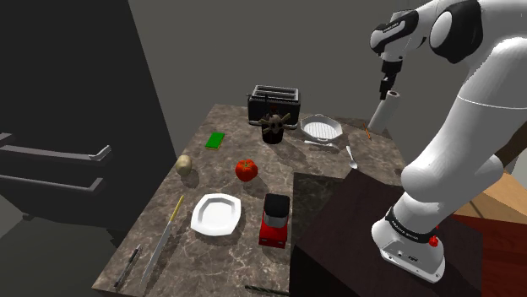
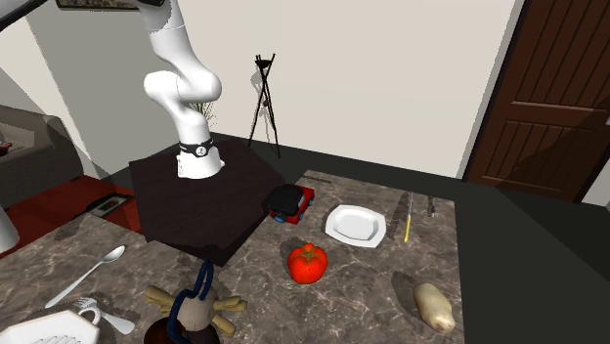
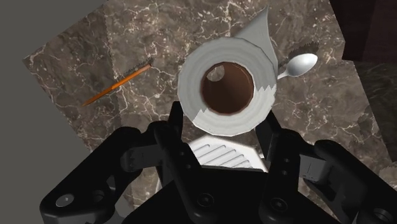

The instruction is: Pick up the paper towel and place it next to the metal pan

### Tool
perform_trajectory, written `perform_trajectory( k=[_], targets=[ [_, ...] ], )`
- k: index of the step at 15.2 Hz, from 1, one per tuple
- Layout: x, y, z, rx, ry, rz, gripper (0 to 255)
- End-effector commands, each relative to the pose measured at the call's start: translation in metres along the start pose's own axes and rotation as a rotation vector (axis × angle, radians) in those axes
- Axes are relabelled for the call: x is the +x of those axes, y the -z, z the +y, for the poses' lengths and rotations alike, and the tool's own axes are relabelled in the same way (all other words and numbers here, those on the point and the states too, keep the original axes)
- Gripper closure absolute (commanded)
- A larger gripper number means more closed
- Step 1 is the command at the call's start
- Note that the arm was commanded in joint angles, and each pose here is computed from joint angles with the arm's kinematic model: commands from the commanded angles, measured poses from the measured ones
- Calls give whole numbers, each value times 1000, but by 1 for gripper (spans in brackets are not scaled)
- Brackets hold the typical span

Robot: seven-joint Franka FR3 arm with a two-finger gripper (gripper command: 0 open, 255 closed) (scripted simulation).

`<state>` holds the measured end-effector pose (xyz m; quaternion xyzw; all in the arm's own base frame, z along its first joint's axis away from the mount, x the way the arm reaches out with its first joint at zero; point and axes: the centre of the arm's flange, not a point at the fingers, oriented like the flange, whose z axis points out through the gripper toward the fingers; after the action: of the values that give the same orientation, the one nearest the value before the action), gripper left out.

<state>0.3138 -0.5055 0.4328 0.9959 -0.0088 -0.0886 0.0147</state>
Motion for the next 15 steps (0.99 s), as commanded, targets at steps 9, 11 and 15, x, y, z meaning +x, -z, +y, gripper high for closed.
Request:
perform_trajectory(
  k=[9, 11, 15],
  targets=[
    [9, -53, -2, 0, 0, 0, 255],
    [11, -63, -2, 0, 0, 0, 255],
    [14, -84, -3, 0, 0, 0, 255]
  ],
)
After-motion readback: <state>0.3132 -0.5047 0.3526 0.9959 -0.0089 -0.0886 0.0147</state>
